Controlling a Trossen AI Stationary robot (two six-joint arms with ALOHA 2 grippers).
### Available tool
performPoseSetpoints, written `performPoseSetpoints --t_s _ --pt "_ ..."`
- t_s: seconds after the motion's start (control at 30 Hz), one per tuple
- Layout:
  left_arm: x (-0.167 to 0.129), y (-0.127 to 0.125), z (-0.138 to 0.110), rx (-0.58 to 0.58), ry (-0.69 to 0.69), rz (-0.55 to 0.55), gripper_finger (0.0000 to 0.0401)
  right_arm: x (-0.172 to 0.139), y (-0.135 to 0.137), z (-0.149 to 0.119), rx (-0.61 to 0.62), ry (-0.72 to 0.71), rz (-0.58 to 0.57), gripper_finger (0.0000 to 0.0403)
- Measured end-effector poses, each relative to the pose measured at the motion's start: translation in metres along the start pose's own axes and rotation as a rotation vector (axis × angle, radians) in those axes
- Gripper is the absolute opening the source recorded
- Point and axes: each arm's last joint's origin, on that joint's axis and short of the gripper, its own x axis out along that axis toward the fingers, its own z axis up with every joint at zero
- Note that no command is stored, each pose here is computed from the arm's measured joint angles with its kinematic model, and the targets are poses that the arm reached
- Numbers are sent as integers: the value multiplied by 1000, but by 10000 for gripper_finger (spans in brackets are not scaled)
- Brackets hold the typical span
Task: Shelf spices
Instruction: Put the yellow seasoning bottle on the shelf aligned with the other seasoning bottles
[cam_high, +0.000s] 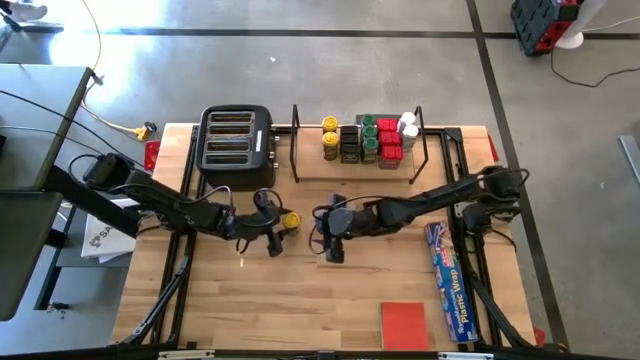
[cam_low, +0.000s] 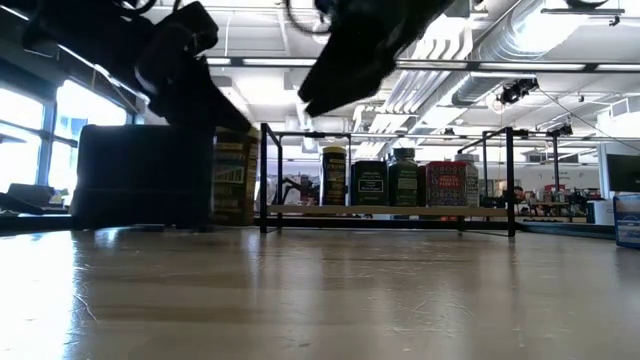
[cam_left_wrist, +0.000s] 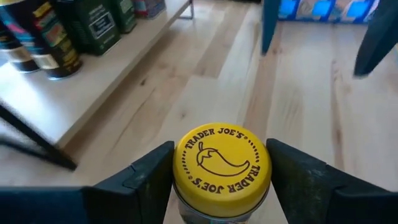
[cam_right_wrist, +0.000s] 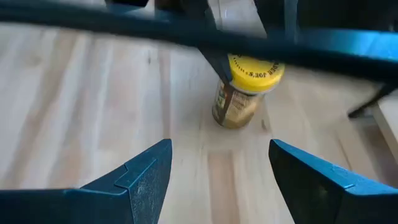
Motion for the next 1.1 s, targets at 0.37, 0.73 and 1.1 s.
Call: performPoseSetpoints --t_s 0.37,0.73,1.1 --pt "31 49 62 -69 -151 -16 218 -108 15 0 104 -7 -199 264" --pt "114 103 128 36 -78 17 218 -147 40 -9 100 -109 -316 264" --pt "137 128 131 33 29 76 238 -153 49 -21 114 -58 -307 264"
